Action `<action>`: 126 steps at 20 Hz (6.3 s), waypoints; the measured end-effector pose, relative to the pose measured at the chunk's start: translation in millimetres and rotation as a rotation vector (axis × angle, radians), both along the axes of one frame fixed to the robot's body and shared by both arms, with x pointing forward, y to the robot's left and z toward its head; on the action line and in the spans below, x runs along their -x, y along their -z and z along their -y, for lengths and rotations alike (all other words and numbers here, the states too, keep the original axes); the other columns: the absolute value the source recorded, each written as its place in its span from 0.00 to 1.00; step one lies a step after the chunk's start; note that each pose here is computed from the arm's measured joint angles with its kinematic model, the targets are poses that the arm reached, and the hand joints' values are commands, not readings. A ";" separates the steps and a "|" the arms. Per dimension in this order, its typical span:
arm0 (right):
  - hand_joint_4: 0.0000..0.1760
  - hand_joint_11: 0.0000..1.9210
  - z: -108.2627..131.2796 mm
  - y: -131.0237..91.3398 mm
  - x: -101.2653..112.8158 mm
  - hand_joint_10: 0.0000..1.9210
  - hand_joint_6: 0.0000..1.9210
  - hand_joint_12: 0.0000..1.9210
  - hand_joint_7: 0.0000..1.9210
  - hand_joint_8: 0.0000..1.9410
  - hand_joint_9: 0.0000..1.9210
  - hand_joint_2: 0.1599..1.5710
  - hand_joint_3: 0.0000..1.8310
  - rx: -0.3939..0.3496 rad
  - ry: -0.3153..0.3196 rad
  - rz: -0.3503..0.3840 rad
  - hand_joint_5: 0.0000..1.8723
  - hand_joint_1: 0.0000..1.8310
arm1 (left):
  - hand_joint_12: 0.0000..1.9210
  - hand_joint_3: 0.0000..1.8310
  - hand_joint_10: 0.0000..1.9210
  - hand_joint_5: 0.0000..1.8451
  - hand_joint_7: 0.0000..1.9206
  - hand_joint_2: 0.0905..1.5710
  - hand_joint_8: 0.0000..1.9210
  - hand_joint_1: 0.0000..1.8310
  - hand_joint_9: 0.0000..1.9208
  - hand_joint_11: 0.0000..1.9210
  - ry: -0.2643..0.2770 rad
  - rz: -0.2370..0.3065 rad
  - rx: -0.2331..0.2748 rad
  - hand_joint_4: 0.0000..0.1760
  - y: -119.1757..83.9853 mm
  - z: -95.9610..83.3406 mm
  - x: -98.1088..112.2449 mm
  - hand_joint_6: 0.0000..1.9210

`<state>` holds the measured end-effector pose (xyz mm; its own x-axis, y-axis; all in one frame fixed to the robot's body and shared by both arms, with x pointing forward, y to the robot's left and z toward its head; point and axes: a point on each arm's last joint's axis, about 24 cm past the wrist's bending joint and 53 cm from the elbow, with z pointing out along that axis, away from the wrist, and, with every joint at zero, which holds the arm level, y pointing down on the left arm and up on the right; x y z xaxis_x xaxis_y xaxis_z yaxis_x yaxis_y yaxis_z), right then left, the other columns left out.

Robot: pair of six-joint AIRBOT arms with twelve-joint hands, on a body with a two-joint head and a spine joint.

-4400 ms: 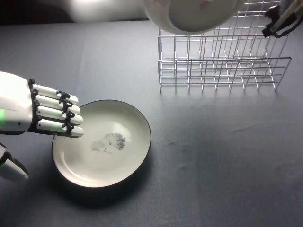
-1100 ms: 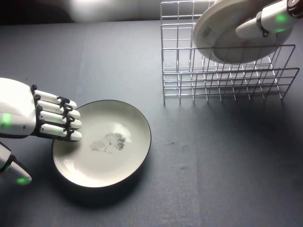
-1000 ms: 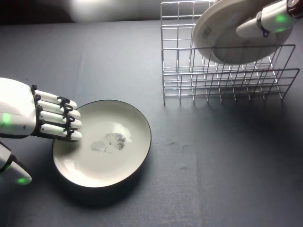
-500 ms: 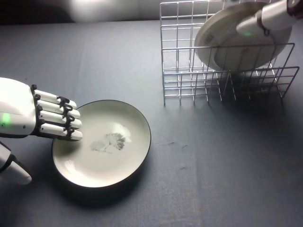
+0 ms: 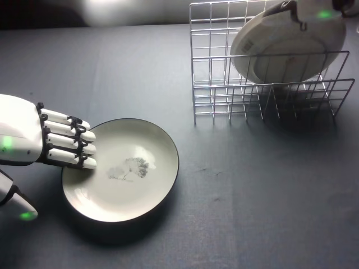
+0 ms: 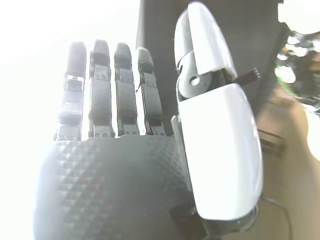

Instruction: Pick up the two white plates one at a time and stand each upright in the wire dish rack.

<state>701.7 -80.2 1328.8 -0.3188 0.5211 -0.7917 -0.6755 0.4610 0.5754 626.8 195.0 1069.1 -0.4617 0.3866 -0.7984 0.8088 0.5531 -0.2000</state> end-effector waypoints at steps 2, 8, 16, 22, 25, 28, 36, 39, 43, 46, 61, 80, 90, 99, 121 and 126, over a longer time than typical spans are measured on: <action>0.00 0.00 -13.8 -0.8 15.3 0.00 0.00 0.41 0.11 0.00 0.12 0.65 0.00 0.039 -0.046 0.050 0.15 0.61 | 0.02 0.00 0.00 0.06 0.05 0.72 0.00 0.00 0.04 0.03 -0.001 -0.004 -0.003 0.00 1.8 -0.7 0.8 0.00; 0.00 0.00 -48.0 -0.3 58.5 0.00 0.01 0.24 0.12 0.00 0.09 0.62 0.00 0.153 -0.177 0.213 0.17 0.61 | 0.02 0.00 0.01 0.05 0.04 0.72 0.01 0.00 0.03 0.02 -0.024 -0.053 0.009 0.00 12.7 -5.0 7.3 0.01; 0.00 0.00 -67.8 34.7 102.9 0.00 0.00 0.29 0.10 0.00 0.09 0.66 0.00 0.228 -0.300 0.225 0.15 0.63 | 0.01 0.00 0.00 0.05 0.03 0.74 0.00 0.00 0.01 0.01 -0.102 -0.172 0.056 0.00 31.8 -16.7 16.9 0.00; 0.00 0.00 -78.1 59.4 116.9 0.00 0.00 0.32 0.08 0.00 0.07 0.67 0.00 0.273 -0.336 0.191 0.13 0.61 | 0.00 0.00 0.00 0.03 0.01 0.73 0.00 0.00 0.00 0.00 -0.135 -0.220 0.082 0.00 37.7 -20.3 19.7 0.00; 0.00 0.00 -85.4 76.7 118.1 0.00 0.00 0.36 0.09 0.00 0.08 0.61 0.00 0.309 -0.344 0.169 0.13 0.73 | 0.00 0.00 0.00 0.02 0.00 0.71 0.00 0.00 0.00 0.01 -0.157 -0.260 0.097 0.00 43.6 -23.6 23.3 0.00; 0.00 0.00 -97.2 88.3 118.6 0.00 0.00 0.44 0.10 0.00 0.10 0.60 0.00 0.322 -0.352 0.141 0.13 0.77 | 0.00 0.00 0.00 0.00 0.00 0.70 0.00 0.00 0.00 0.00 -0.163 -0.269 0.100 0.00 45.6 -24.0 24.3 0.00; 0.00 0.00 -137.6 126.4 108.5 0.00 0.00 0.50 0.13 0.00 0.14 0.68 0.00 0.373 -0.370 0.088 0.15 0.85 | 0.00 0.00 0.00 0.02 0.01 0.69 0.00 0.00 0.00 0.00 -0.172 -0.286 0.109 0.00 47.9 -25.7 25.5 0.01; 0.00 0.00 -151.3 138.0 106.1 0.00 0.00 0.48 0.12 0.00 0.14 0.68 0.00 0.382 -0.379 0.071 0.15 0.87 | 0.00 0.00 0.00 0.02 0.01 0.69 0.00 0.00 0.00 0.00 -0.170 -0.287 0.109 0.00 47.9 -25.8 25.7 0.01; 0.00 0.00 -173.0 147.1 105.5 0.00 0.00 0.51 0.12 0.00 0.12 0.66 0.00 0.380 -0.402 0.064 0.18 0.87 | 0.00 0.00 0.00 0.01 0.00 0.69 0.00 0.00 0.00 0.00 -0.170 -0.287 0.110 0.00 47.9 -25.8 25.6 0.00; 0.00 0.00 -186.3 153.9 102.4 0.00 0.00 0.44 0.10 0.00 0.09 0.69 0.00 0.385 -0.409 0.061 0.15 0.86 | 0.00 0.00 0.00 0.01 0.00 0.69 0.00 0.00 0.00 0.00 -0.170 -0.286 0.109 0.00 48.0 -26.1 25.1 0.00; 0.00 0.03 -223.1 193.7 81.0 0.01 0.00 0.57 0.16 0.00 0.18 0.67 0.00 0.391 -0.419 0.032 0.21 0.86 | 0.00 0.00 0.00 0.01 0.00 0.69 0.00 0.00 0.00 0.00 -0.165 -0.284 0.110 0.00 47.6 -25.3 23.9 0.00; 0.00 0.46 -235.9 182.6 83.1 0.53 0.55 0.75 0.48 0.47 0.48 0.67 0.00 0.343 -0.450 0.056 0.49 0.81 | 0.00 0.00 0.00 0.01 0.00 0.69 0.00 0.00 0.00 0.00 -0.163 -0.284 0.104 0.00 47.3 -27.6 22.3 0.00; 0.00 0.47 -222.2 174.4 82.0 0.52 0.55 0.75 0.45 0.53 0.48 0.67 0.00 0.332 -0.451 0.074 0.49 0.81 | 0.00 0.00 0.00 0.03 0.01 0.69 0.01 0.00 0.00 0.00 -0.088 -0.151 0.093 0.00 11.4 -5.7 0.3 0.01; 0.00 0.46 -203.6 147.9 82.1 0.52 0.53 0.76 0.45 0.51 0.50 0.67 0.00 0.278 -0.429 0.059 0.49 0.81 | 0.00 0.00 0.00 0.02 0.01 0.69 0.00 0.00 0.00 0.00 -0.076 0.034 0.202 0.00 -72.2 8.0 -32.2 0.00; 0.00 0.44 -152.8 32.5 92.2 0.54 0.57 0.77 0.42 0.53 0.47 0.68 0.00 -0.065 -0.366 -0.058 0.49 0.81 | 0.00 0.00 0.00 0.02 0.00 0.68 0.00 0.00 0.00 0.00 -0.103 0.066 0.159 0.00 -71.5 -4.4 -40.4 0.00; 0.00 0.44 -128.5 18.6 79.0 0.55 0.58 0.78 0.42 0.55 0.46 0.69 0.00 -0.220 -0.297 -0.231 0.48 0.81 | 0.00 0.00 0.00 0.03 0.01 0.70 0.00 0.00 0.00 0.00 -0.101 0.062 0.152 0.00 -69.0 -5.2 -39.4 0.00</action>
